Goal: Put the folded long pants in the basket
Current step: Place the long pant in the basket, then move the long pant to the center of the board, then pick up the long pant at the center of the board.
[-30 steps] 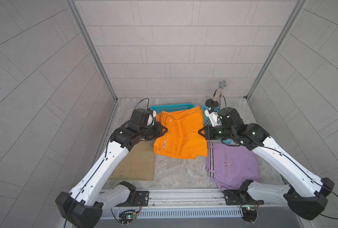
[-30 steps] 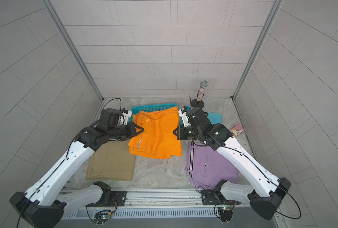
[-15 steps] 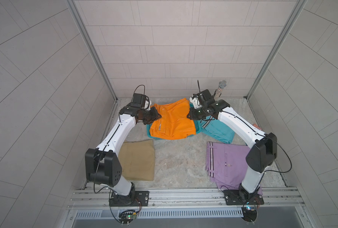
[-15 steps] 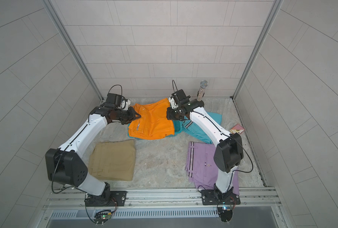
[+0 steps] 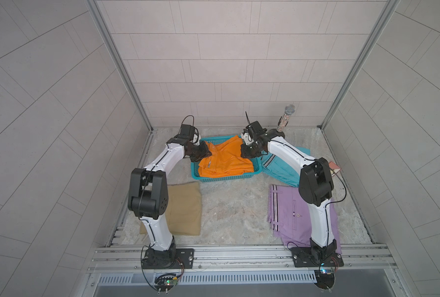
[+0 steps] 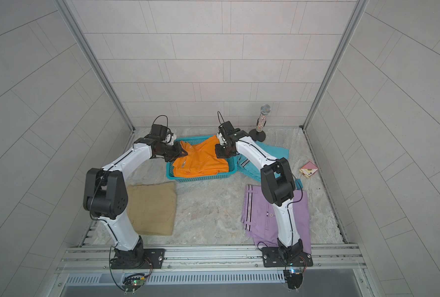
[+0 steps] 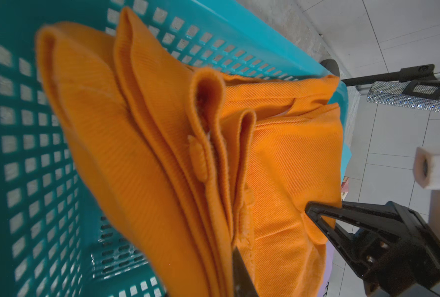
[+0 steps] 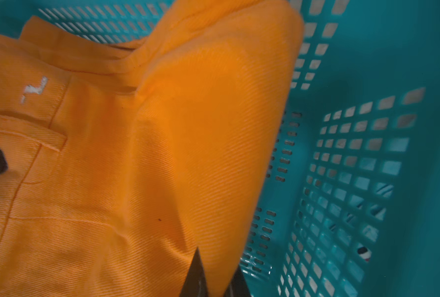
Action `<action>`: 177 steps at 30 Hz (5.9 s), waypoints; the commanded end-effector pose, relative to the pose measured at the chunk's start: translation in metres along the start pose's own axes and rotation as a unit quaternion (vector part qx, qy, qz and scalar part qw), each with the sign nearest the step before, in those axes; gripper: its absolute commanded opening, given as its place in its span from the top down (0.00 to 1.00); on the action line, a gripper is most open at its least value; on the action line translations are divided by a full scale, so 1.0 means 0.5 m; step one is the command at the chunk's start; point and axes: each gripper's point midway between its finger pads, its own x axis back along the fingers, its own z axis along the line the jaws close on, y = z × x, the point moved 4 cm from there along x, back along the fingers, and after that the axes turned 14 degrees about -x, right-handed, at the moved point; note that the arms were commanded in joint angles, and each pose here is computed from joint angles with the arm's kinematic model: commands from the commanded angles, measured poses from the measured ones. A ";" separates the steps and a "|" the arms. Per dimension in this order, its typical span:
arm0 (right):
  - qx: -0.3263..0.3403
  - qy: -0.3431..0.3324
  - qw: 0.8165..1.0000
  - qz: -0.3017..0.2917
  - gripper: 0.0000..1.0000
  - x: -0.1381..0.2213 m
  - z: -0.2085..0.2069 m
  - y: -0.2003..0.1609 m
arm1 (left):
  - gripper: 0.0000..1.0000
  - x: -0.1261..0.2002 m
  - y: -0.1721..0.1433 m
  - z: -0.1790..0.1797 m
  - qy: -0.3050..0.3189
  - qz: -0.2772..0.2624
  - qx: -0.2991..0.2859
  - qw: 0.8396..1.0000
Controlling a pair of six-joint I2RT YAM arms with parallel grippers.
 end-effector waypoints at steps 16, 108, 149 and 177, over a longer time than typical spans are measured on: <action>0.008 0.006 0.995 -0.095 1.00 0.130 0.023 0.023 | 1.00 0.084 0.059 -0.066 -0.047 -0.093 -0.045 0.994; -0.027 0.136 0.987 0.076 0.68 -0.209 0.308 -0.614 | 0.00 0.426 -0.353 0.121 0.159 0.020 0.153 0.975; -0.090 -0.007 0.996 0.007 1.00 0.051 -0.134 -0.571 | 0.13 -0.016 -0.531 0.098 0.056 0.119 0.114 0.985; -0.086 -0.012 0.996 0.025 1.00 0.026 -0.142 -0.586 | 0.00 0.053 -0.475 0.030 -0.027 0.014 0.085 0.996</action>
